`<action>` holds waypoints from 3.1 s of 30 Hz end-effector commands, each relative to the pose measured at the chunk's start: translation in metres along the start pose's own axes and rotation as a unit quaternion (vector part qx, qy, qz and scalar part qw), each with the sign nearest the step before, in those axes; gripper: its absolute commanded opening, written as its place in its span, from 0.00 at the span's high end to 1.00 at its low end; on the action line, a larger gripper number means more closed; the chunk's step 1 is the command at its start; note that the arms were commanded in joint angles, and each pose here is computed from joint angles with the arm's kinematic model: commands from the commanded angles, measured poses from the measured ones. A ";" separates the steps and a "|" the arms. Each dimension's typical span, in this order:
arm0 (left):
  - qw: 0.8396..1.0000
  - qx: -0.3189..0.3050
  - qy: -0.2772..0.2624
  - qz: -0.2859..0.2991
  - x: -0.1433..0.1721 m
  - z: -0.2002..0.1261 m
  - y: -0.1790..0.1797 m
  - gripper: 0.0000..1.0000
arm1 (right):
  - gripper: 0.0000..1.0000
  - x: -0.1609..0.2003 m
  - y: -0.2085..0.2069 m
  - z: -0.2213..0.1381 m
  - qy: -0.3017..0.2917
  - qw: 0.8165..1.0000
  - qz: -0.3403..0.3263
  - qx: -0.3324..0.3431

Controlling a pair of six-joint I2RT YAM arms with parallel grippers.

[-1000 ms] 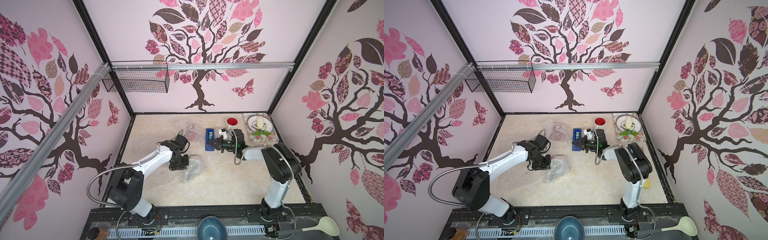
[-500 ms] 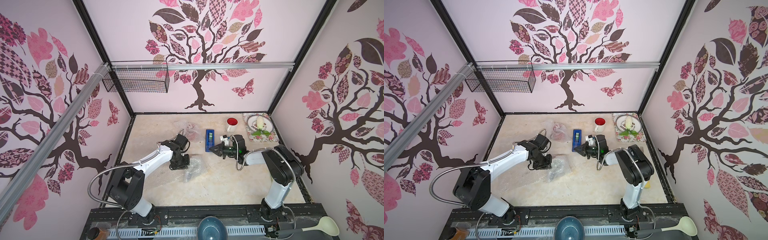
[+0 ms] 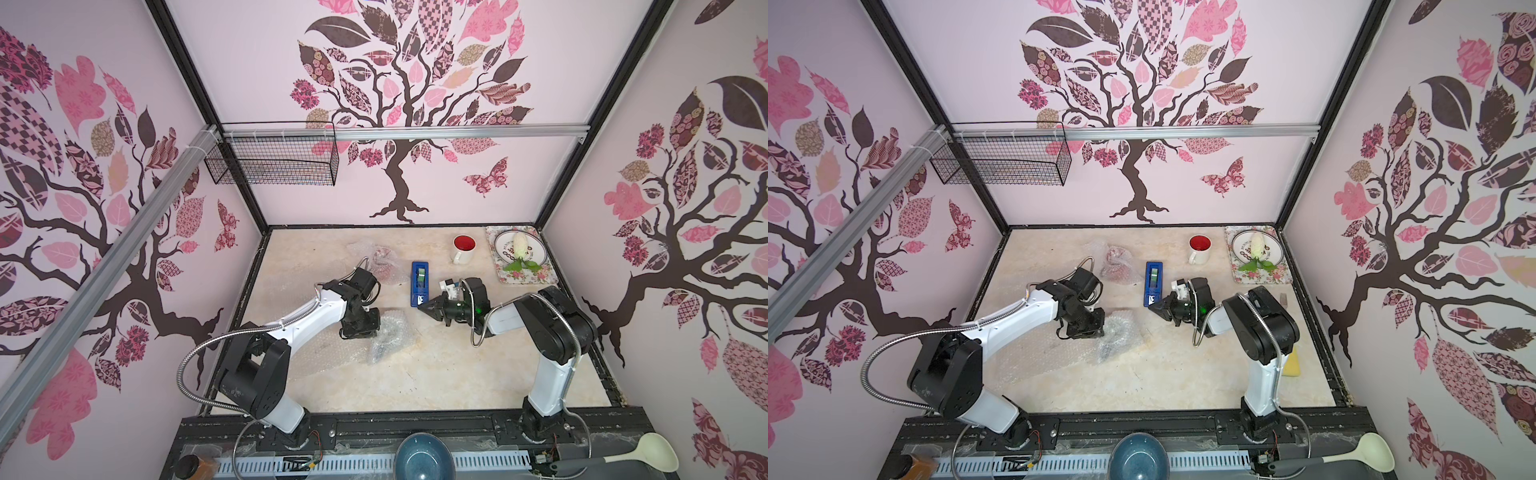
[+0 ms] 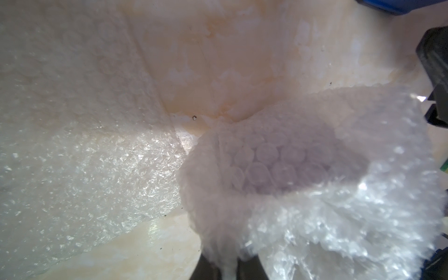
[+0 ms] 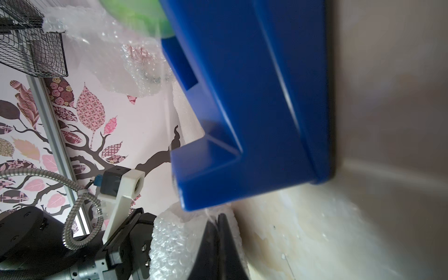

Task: Wrap mugs in bubble wrap
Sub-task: Tear off the tape using the Tape Cutter, then stick the tape on the bubble wrap.

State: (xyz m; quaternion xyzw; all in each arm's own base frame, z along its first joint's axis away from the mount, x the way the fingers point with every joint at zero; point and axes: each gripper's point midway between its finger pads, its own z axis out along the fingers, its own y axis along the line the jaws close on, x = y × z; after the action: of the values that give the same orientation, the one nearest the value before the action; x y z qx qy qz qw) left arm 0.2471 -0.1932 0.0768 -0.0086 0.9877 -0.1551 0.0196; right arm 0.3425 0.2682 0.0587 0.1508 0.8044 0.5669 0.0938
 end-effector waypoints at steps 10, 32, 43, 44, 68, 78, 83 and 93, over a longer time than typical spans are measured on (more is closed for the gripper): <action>1.000 -0.018 -0.006 0.008 -0.008 0.007 0.004 1.00 | 1.00 -0.001 -0.068 0.008 -0.026 0.994 0.051 0.095; 0.999 -0.043 -0.013 0.014 -0.008 -0.003 0.006 1.00 | 1.00 0.027 0.084 -0.046 -0.055 0.997 0.026 -0.045; 0.999 -0.040 -0.015 0.018 -0.014 -0.005 0.001 1.00 | 1.00 0.099 0.136 -0.019 0.010 0.990 0.066 -0.122; 0.999 -0.040 -0.015 0.018 -0.014 -0.005 0.001 1.00 | 1.00 0.102 0.138 -0.016 0.010 0.990 0.068 -0.127; 0.999 -0.031 -0.020 0.025 -0.014 -0.008 -0.005 1.00 | 1.00 0.121 0.101 0.033 0.038 0.992 0.090 -0.086; 0.999 -0.024 -0.025 0.023 -0.014 -0.012 -0.007 1.00 | 1.00 0.121 0.074 0.041 0.036 0.993 0.100 -0.048; 0.999 -0.004 -0.032 0.021 -0.014 -0.019 -0.015 1.00 | 1.00 0.121 0.054 0.042 0.031 0.994 0.106 -0.006; 0.999 0.036 -0.030 0.009 -0.007 -0.025 -0.026 1.00 | 1.00 0.123 0.018 0.035 0.017 0.988 0.138 0.074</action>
State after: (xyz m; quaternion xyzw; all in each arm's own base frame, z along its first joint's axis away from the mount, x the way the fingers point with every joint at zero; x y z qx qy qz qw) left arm 0.2492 -0.1937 0.0833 -0.0070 0.9908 -0.1332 0.0246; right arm 0.2450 0.3645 0.1073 0.1499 0.7923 0.5900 0.0403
